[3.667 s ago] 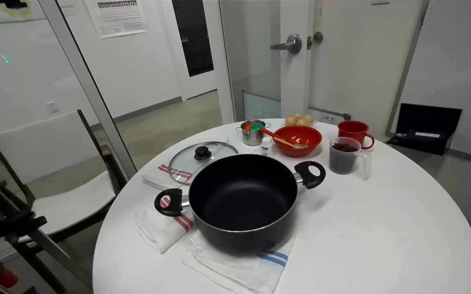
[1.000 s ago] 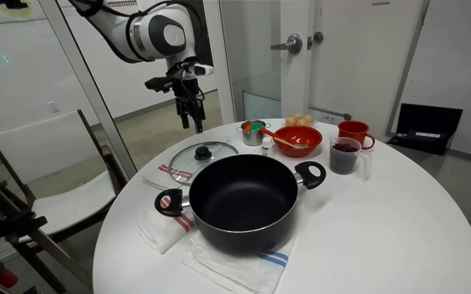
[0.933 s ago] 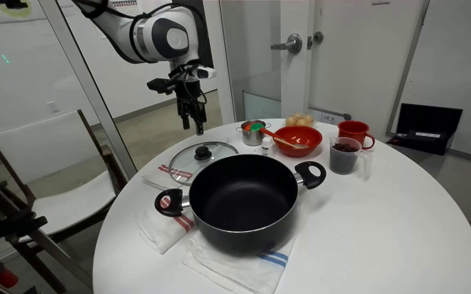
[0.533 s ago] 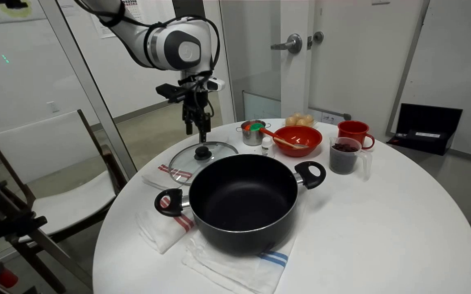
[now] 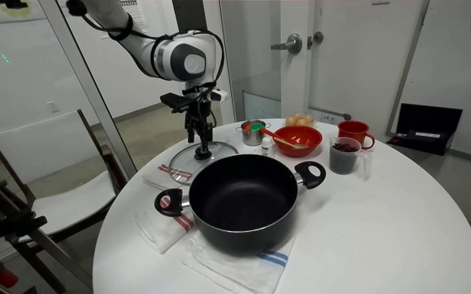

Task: Put the lid on the pot

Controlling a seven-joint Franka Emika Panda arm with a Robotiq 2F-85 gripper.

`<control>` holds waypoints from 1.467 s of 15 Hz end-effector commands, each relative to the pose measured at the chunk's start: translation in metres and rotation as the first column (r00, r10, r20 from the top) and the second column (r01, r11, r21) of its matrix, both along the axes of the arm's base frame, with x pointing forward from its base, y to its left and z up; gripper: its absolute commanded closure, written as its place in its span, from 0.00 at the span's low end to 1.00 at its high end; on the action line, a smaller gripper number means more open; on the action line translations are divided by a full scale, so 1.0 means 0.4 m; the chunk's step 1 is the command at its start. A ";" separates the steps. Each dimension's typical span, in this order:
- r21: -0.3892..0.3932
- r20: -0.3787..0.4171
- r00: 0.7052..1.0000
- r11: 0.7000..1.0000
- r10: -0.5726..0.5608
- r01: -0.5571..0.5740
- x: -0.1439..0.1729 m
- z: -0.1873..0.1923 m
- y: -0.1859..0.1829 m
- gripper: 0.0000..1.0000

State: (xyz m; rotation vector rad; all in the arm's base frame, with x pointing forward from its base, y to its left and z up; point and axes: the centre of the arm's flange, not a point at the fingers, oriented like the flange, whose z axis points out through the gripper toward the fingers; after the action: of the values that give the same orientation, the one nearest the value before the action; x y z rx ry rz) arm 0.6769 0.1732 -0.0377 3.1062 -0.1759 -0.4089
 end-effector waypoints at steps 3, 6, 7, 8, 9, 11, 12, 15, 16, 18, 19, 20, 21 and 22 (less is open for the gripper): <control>0.012 -0.011 1.000 1.000 -0.013 0.013 0.055 -0.036 -0.006 0.00; 0.009 -0.018 1.000 1.000 -0.018 0.018 0.058 -0.044 -0.016 0.00; 0.011 -0.018 1.000 1.000 -0.019 0.019 0.059 -0.045 -0.019 0.25; 0.016 -0.016 1.000 1.000 -0.019 0.019 0.061 -0.044 -0.021 0.28; 0.016 -0.013 1.000 1.000 -0.021 0.021 0.061 -0.044 -0.024 0.33; 0.020 -0.007 1.000 1.000 -0.024 0.024 0.064 -0.039 -0.027 0.48; 0.022 -0.005 1.000 0.999 -0.025 0.025 0.065 -0.036 -0.029 0.57; 0.027 0.000 1.000 0.999 -0.029 0.029 0.067 -0.029 -0.033 0.75; 0.028 0.000 1.000 0.999 -0.029 0.029 0.065 -0.027 -0.034 0.75; 0.029 0.004 0.999 0.999 -0.031 0.031 0.059 -0.013 -0.036 0.75; 0.024 0.009 0.999 0.999 -0.034 0.034 0.054 -0.002 -0.037 0.75; 0.025 0.015 0.999 0.999 -0.034 0.034 0.045 0.018 -0.038 0.75; 0.023 0.023 0.999 0.999 -0.036 0.036 0.037 0.038 -0.040 0.75; 0.025 0.030 0.999 0.999 -0.032 0.032 0.031 0.058 -0.041 0.75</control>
State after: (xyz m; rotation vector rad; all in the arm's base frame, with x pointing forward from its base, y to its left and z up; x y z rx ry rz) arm 0.6931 0.1586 -0.0459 3.1158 -0.2182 -0.3887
